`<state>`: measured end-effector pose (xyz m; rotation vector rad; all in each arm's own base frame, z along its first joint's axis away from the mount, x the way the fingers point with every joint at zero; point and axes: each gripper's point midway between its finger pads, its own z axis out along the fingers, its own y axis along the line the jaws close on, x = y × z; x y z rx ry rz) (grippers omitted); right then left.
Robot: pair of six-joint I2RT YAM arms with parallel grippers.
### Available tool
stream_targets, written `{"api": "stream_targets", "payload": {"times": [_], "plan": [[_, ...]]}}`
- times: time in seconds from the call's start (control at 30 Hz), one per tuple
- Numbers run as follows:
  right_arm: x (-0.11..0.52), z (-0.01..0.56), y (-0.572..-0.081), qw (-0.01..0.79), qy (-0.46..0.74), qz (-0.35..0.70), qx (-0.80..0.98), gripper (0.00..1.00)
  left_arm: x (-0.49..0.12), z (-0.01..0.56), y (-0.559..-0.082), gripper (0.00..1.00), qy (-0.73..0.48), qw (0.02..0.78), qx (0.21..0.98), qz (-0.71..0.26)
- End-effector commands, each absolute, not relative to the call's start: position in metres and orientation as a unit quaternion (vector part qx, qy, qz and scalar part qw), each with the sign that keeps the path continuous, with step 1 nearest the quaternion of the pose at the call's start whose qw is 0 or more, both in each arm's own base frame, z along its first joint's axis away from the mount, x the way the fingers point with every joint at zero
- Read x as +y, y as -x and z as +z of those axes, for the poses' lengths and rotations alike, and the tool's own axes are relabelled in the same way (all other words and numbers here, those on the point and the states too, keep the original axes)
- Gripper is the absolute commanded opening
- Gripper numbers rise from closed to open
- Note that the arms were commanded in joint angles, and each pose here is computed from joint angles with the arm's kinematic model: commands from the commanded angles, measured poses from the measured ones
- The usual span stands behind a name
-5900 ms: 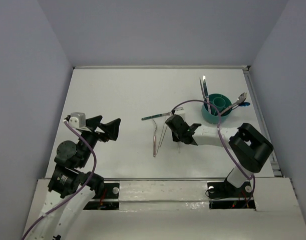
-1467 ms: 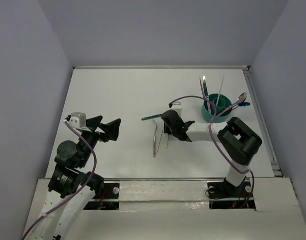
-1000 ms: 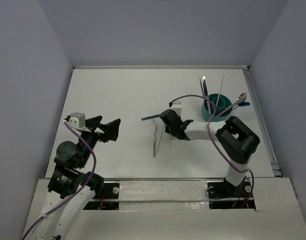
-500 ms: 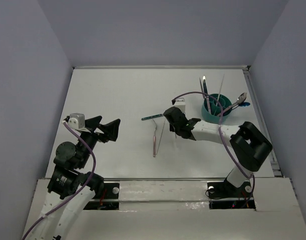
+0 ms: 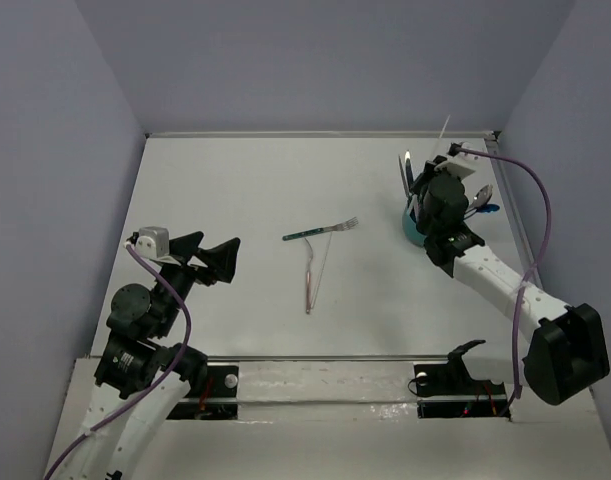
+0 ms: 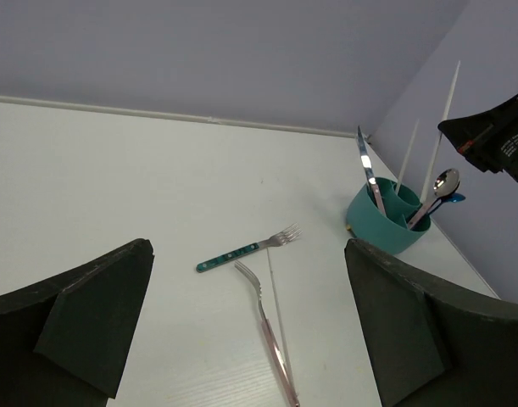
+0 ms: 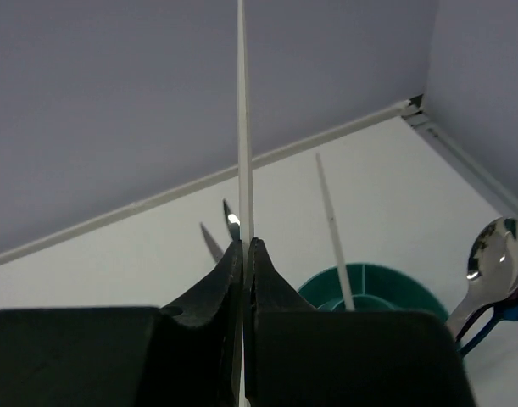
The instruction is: Sort the eating utensils into containers
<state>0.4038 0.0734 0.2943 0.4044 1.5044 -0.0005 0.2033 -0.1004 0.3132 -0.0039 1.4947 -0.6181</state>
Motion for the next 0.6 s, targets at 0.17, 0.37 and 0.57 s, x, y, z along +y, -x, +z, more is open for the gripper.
{"api": "stream_targets", "payload": {"times": [0.17, 0.37, 0.57], "plan": [[-0.017, 0.308, -0.425, 0.754, -0.257, -0.131, 0.59, 0.0, -0.101, 0.337, -0.198, 0.99, -0.005, 0.711, 0.642, -0.287], [-0.036, 0.297, -0.437, 0.75, -0.25, -0.181, 0.585, 0.0, -0.102, 0.336, -0.2, 0.99, -0.006, 0.71, 0.644, -0.286], [-0.042, 0.273, -0.446, 0.74, -0.238, -0.215, 0.591, 0.0, -0.102, 0.336, -0.202, 0.99, -0.006, 0.709, 0.645, -0.285]]}}
